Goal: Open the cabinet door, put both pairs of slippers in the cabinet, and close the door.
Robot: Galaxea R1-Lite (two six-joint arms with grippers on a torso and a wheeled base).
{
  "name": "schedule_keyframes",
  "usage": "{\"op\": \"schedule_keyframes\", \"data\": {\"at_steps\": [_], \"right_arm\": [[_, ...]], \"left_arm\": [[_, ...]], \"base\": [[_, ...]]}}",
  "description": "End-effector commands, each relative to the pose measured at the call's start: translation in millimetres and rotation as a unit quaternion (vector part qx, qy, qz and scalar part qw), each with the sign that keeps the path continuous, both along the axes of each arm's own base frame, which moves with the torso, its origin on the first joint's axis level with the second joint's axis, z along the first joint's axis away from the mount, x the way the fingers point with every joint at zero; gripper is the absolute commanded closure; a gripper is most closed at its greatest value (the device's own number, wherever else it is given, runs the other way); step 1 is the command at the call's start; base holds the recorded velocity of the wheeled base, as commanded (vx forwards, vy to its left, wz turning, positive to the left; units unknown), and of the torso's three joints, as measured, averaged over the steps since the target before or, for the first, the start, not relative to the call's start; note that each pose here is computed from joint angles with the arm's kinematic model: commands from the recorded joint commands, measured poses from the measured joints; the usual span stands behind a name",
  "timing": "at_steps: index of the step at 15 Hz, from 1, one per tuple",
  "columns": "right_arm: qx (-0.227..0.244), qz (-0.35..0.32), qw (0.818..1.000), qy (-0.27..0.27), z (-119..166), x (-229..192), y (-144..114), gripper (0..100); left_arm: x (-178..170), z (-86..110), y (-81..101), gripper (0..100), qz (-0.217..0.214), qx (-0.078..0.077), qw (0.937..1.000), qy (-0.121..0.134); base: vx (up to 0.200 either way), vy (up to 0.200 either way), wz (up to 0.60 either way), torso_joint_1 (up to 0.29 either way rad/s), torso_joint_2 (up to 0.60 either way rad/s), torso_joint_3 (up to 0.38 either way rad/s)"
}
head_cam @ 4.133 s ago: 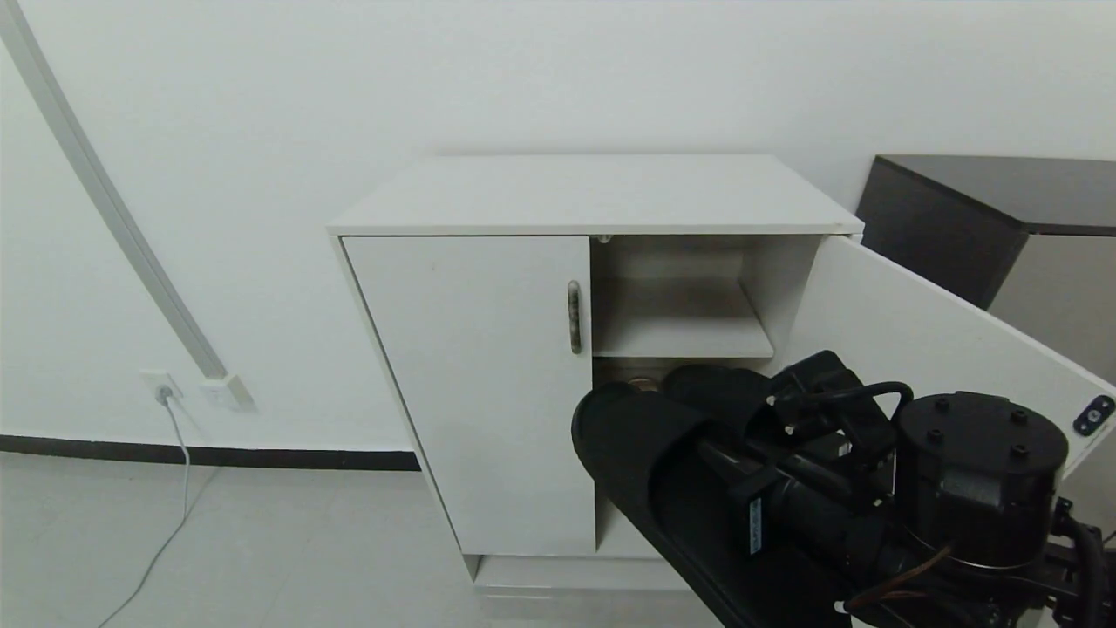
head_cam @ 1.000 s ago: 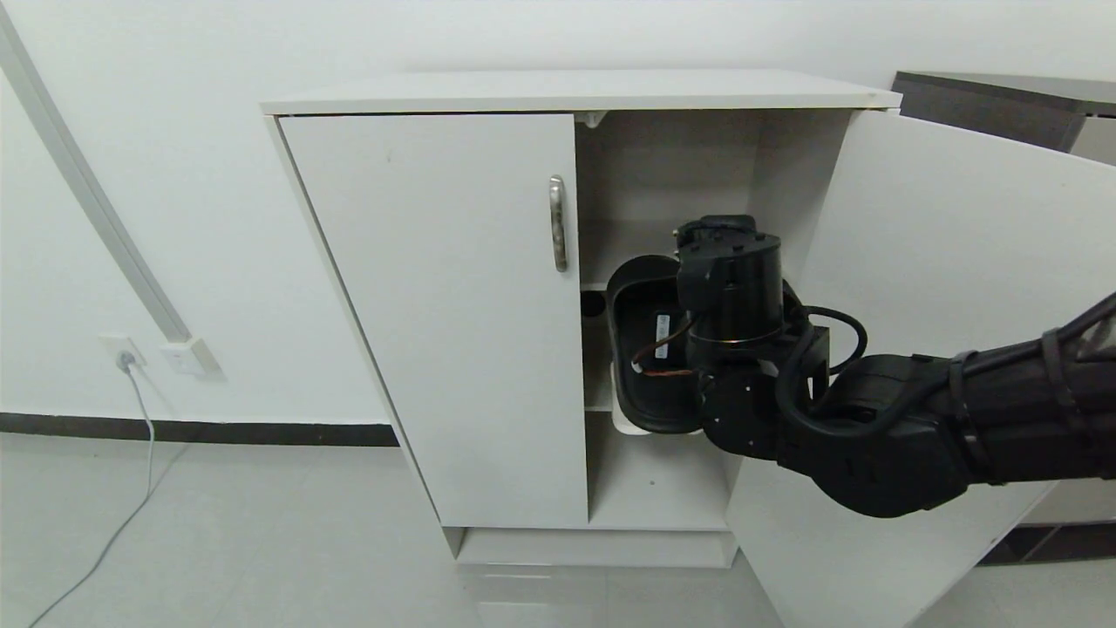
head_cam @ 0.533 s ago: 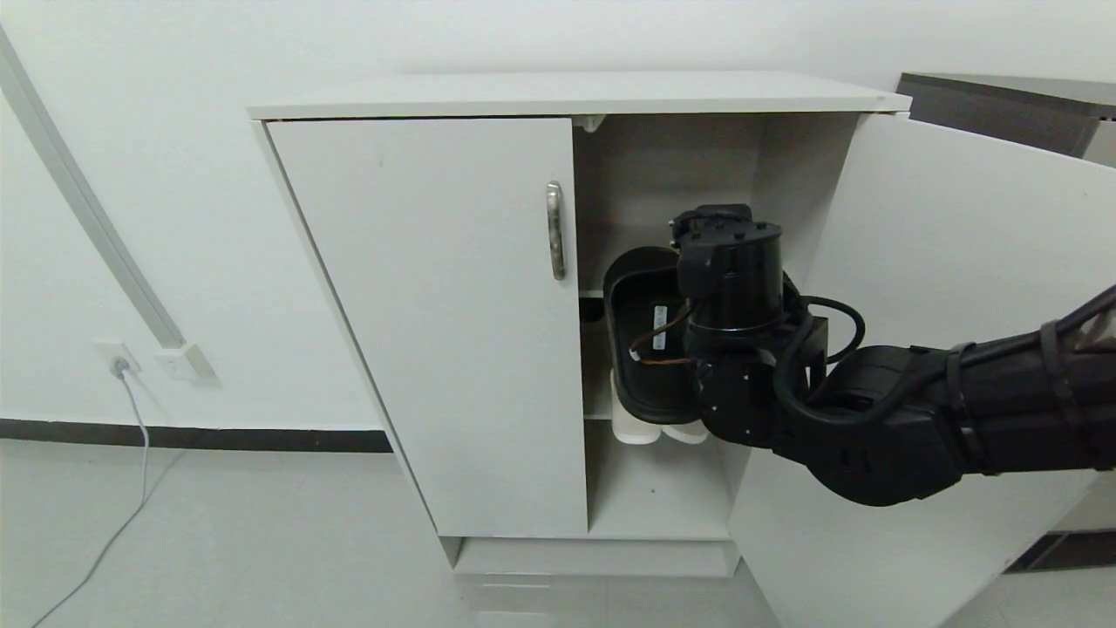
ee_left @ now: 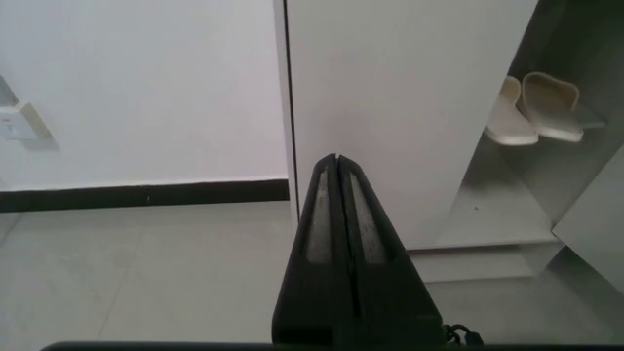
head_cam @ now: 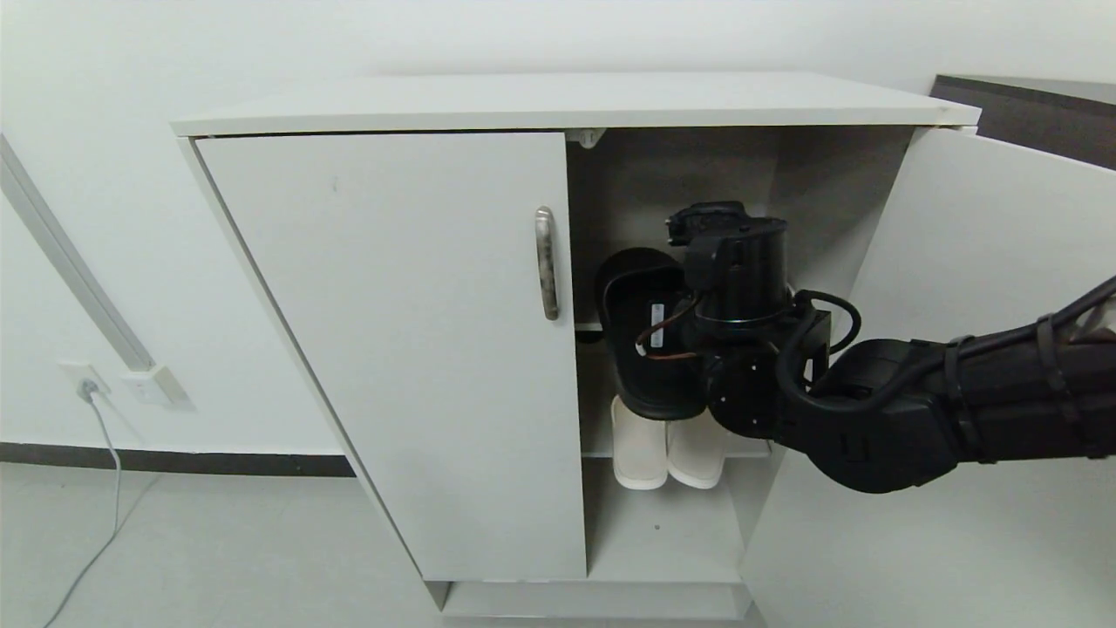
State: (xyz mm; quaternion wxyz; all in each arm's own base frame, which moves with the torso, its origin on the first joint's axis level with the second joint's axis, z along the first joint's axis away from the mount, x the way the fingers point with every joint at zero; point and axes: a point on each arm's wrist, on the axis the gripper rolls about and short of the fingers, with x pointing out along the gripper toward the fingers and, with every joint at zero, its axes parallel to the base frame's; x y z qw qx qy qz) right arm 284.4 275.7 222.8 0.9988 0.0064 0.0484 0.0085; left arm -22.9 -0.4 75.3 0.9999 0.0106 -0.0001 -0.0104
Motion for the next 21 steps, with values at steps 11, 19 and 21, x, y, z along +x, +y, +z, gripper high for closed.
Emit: {"op": "schedule_keyframes", "data": {"at_steps": [11,19,21], "right_arm": [[-0.005,-0.014,1.0,0.014,9.3,57.9,-3.3,100],[-0.003,-0.023,1.0,0.012,11.0,80.3,-4.0,100],[-0.003,-0.027,1.0,0.012,10.4,83.4,-6.9,100]], "left_arm": [[0.1,0.0,0.0,100,0.0,-0.001,1.0,0.001],[0.1,0.0,0.0,100,0.0,-0.002,1.0,0.001],[0.1,0.0,0.0,100,0.0,-0.002,1.0,0.001]], "base": [[0.0,0.0,0.0,0.0,0.0,0.0],[0.0,0.0,0.0,0.0,0.0,0.0],[0.0,0.0,0.0,0.0,0.0,0.0]]}}
